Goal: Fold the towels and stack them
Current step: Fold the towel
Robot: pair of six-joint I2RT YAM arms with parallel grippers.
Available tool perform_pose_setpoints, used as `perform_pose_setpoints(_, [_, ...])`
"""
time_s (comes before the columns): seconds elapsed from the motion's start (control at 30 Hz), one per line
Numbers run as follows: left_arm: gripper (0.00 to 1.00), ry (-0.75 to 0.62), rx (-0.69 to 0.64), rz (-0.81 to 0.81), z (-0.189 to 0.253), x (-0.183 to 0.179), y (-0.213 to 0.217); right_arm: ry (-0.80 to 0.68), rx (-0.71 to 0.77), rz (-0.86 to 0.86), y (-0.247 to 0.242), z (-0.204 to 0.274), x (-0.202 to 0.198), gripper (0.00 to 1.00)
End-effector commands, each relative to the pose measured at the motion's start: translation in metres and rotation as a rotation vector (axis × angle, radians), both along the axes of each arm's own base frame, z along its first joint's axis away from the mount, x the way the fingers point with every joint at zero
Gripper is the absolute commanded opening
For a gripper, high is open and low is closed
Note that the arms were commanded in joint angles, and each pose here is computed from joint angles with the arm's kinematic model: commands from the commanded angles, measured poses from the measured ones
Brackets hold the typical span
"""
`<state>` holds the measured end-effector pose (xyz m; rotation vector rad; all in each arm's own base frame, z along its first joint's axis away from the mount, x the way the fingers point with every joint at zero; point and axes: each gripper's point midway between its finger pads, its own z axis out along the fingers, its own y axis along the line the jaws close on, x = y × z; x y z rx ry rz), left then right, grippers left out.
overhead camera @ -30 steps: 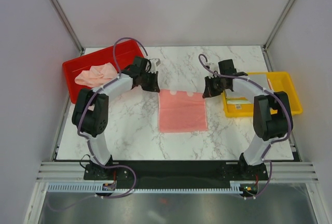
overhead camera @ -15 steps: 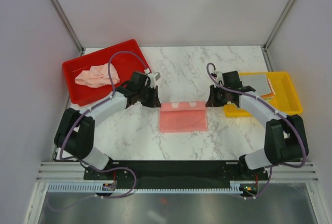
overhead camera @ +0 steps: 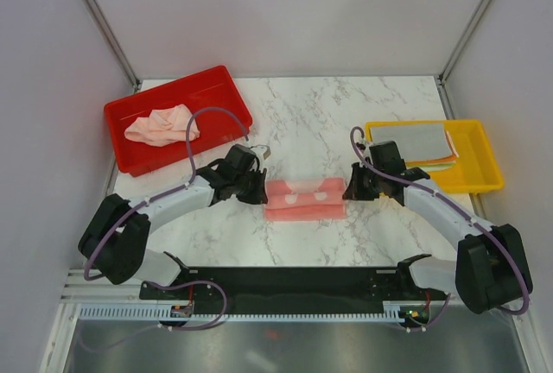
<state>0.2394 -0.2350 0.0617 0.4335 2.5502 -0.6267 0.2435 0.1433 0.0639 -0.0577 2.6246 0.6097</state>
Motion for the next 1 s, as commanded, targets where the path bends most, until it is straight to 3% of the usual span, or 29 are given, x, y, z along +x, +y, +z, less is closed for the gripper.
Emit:
perform_pose_setpoints(0.0, [0.02,-0.066,-0.013,0.075,0.013,0.011,0.003,-0.074,0.034,-0.031,0.003,0.022,0.009,0.0])
perform_pose_setpoints(0.43, [0.02,-0.047,0.007,0.085,0.003,-0.011,0.01,0.001,0.044,-0.041,0.007,-0.011,-0.024,0.0])
perform_pose_setpoints(0.5, [0.02,-0.028,0.005,0.075,-0.001,-0.016,0.008,0.009,0.037,-0.046,0.006,-0.015,-0.026,0.04])
perform_pose_setpoints(0.53, [0.03,-0.024,0.01,0.071,-0.003,-0.018,0.008,0.005,0.036,-0.048,0.005,-0.014,-0.026,0.12])
perform_pose_setpoints(0.57, [0.06,-0.02,0.015,0.07,-0.005,-0.02,0.008,0.006,0.038,-0.054,0.005,-0.013,-0.026,0.16])
perform_pose_setpoints(0.6, [0.17,-0.018,0.018,0.073,-0.005,-0.021,0.009,0.005,0.033,-0.06,0.004,-0.012,-0.025,0.2])
perform_pose_setpoints(0.63, [0.21,-0.012,0.018,0.07,-0.006,-0.023,0.008,0.005,0.027,-0.071,0.002,-0.009,-0.026,0.29])
perform_pose_setpoints(0.73, [0.26,0.001,-0.005,0.064,0.006,-0.029,0.004,-0.005,-0.001,-0.109,-0.005,0.005,-0.024,0.38])
perform_pose_setpoints(0.8, [0.38,-0.018,-0.039,0.074,0.026,-0.028,0.002,-0.029,-0.021,-0.138,-0.011,0.018,-0.022,0.39])
perform_pose_setpoints(0.97, [0.43,-0.021,-0.145,0.05,0.056,-0.029,-0.015,-0.093,0.061,-0.131,0.004,0.048,-0.007,0.39])
